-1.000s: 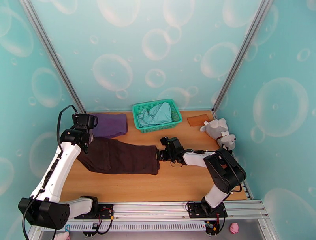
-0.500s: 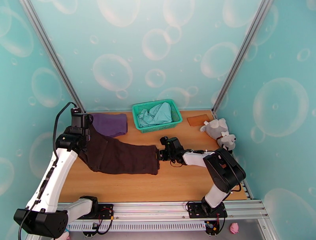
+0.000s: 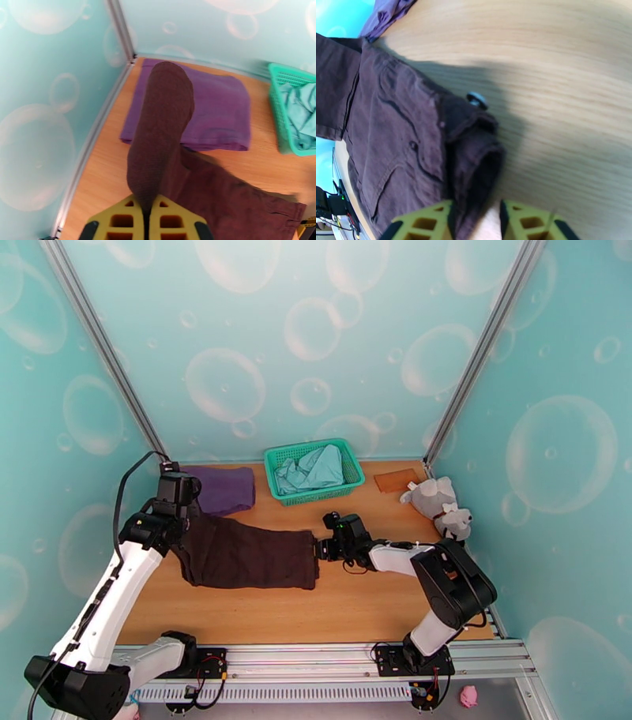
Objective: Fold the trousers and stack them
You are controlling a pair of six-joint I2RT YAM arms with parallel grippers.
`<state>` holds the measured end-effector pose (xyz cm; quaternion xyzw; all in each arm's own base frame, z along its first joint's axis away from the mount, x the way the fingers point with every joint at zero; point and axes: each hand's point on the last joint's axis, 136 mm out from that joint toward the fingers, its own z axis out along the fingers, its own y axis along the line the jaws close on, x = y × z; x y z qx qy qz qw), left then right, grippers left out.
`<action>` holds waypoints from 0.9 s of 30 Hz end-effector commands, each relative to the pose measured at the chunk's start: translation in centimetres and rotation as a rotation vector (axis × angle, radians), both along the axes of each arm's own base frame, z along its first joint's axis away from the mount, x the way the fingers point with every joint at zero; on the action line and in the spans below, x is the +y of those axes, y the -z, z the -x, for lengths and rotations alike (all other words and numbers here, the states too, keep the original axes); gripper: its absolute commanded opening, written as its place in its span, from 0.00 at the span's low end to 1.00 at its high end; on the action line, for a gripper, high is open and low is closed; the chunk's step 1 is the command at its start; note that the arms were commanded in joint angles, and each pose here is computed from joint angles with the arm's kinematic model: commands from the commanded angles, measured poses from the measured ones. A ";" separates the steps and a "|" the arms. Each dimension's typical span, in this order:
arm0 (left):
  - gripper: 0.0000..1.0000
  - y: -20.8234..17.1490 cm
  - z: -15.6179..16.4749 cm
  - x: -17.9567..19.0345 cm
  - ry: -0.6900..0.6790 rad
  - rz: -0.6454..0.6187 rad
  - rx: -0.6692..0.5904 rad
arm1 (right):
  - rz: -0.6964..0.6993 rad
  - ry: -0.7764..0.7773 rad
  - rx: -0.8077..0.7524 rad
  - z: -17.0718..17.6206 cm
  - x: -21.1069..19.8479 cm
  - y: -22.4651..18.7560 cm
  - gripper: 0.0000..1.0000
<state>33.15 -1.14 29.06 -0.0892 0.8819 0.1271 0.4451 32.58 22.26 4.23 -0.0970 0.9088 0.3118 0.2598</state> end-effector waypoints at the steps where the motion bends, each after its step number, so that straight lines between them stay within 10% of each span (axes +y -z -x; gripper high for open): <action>1: 0.00 -0.2 -0.2 -3.2 0.018 0.138 -0.025 | -0.055 0.029 -0.026 -0.3 -0.7 -1.4 0.38; 27: 0.00 8.5 1.5 -19.2 0.050 0.261 -0.011 | -0.038 -0.110 0.100 1.8 3.1 1.8 0.27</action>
